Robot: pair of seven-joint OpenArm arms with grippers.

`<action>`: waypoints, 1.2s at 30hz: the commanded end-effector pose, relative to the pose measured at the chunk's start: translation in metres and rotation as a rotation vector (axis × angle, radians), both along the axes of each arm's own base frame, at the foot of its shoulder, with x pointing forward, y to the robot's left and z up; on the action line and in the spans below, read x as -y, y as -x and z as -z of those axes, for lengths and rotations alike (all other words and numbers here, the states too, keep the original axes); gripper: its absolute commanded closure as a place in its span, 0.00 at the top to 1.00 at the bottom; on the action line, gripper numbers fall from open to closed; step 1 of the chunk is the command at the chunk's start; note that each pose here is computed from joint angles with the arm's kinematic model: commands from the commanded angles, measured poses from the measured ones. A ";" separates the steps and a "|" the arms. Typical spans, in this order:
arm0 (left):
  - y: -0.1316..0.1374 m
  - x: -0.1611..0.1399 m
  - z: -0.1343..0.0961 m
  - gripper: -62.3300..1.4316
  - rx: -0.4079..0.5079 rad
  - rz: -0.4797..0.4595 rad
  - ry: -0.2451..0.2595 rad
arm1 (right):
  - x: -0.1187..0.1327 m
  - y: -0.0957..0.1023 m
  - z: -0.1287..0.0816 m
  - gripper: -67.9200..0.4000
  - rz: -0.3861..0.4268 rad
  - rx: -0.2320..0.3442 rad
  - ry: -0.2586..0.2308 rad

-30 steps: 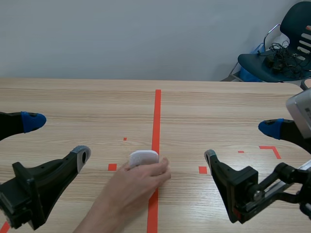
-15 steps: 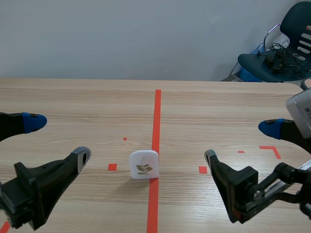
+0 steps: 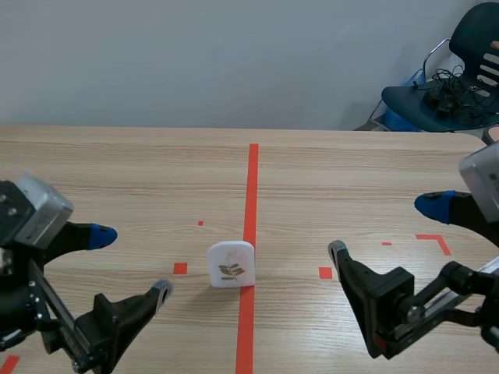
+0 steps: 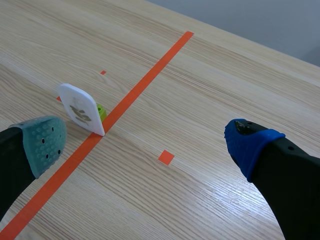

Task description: Do the leaf sorting experiment

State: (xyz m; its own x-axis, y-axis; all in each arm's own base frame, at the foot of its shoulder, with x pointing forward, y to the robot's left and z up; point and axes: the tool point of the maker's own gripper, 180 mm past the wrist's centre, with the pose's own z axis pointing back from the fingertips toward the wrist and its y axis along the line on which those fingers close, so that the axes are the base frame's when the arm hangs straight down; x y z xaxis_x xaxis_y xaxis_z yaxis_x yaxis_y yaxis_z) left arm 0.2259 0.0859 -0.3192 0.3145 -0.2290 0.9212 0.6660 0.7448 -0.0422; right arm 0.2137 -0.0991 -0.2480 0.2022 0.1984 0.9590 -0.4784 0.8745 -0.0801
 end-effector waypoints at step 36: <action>-0.057 0.097 0.044 0.13 0.053 0.140 0.095 | 0.002 -0.004 -0.004 1.00 0.002 0.013 0.002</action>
State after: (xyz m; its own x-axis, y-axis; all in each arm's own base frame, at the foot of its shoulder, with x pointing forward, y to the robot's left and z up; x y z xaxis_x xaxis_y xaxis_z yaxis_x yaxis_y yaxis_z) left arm 0.2742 -0.0100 -0.3810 0.2785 -0.2074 0.9378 0.7624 0.6416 -0.0845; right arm 0.2133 -0.0995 -0.2497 0.2103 0.2026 0.9564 -0.4784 0.8745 -0.0801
